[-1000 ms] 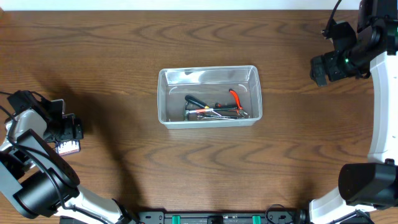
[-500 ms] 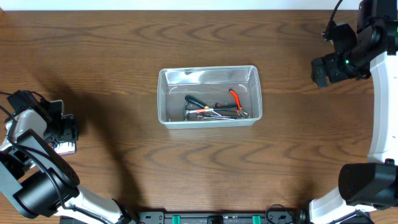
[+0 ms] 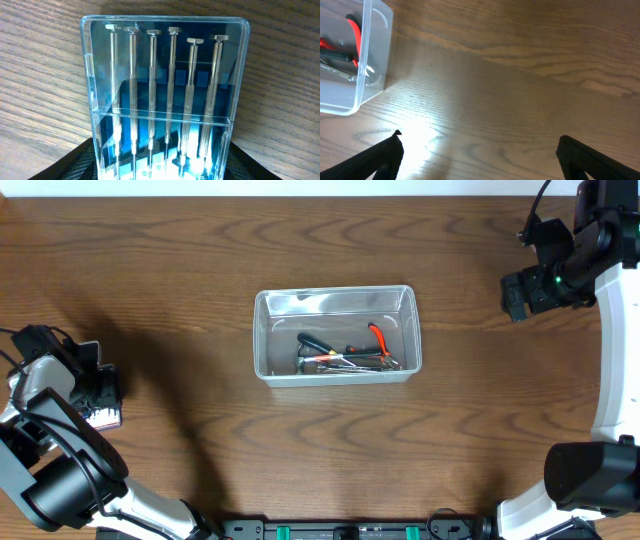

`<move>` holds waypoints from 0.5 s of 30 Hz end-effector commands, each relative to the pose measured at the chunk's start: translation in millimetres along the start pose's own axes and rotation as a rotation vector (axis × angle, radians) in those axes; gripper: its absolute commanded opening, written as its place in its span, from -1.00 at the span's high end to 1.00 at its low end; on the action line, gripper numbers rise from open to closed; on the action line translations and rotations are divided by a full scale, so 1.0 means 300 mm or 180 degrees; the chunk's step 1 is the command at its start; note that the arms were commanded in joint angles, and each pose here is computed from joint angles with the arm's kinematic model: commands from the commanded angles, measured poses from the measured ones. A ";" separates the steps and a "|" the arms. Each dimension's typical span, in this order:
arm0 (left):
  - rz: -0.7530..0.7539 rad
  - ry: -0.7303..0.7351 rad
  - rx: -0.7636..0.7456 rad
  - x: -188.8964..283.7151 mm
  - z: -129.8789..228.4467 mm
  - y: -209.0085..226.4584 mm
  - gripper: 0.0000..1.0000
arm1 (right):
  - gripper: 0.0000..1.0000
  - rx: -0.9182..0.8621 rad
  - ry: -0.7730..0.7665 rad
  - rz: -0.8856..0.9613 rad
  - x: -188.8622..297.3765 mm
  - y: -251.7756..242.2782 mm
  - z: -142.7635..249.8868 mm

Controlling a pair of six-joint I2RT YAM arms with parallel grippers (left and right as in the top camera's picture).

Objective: Pack container
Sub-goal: 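Move the left gripper to the blue screwdriver set and grasp it, then carry the screwdriver set with the left gripper over the container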

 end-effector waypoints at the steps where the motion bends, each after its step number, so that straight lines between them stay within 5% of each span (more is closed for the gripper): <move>1: -0.0029 0.0247 0.0140 -0.056 0.040 -0.002 -0.12 | -0.98 -0.0056 0.0031 0.0005 -0.005 -0.002 0.005; 6: -0.0074 0.0129 0.0412 -0.023 -0.001 0.000 -0.04 | -0.99 -0.0045 0.0040 0.0029 -0.004 -0.005 0.006; 11: -0.0143 -0.0247 0.0461 0.105 -0.107 -0.037 0.77 | -0.99 -0.0046 0.0031 0.0040 -0.004 -0.006 0.004; 15: -0.0131 -0.0726 0.0481 0.288 -0.215 -0.129 0.89 | -0.99 -0.0046 0.0019 0.0046 -0.005 -0.007 0.002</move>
Point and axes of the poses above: each gripper's point midway between its finger pads, its own x axis back along the fingers, its own y axis along the line the jaws close on, z = x × y, the point moved 8 cm from there along x, back along the fingers, and after that the axes turned 2 degrees about x, right-handed, at the moved point
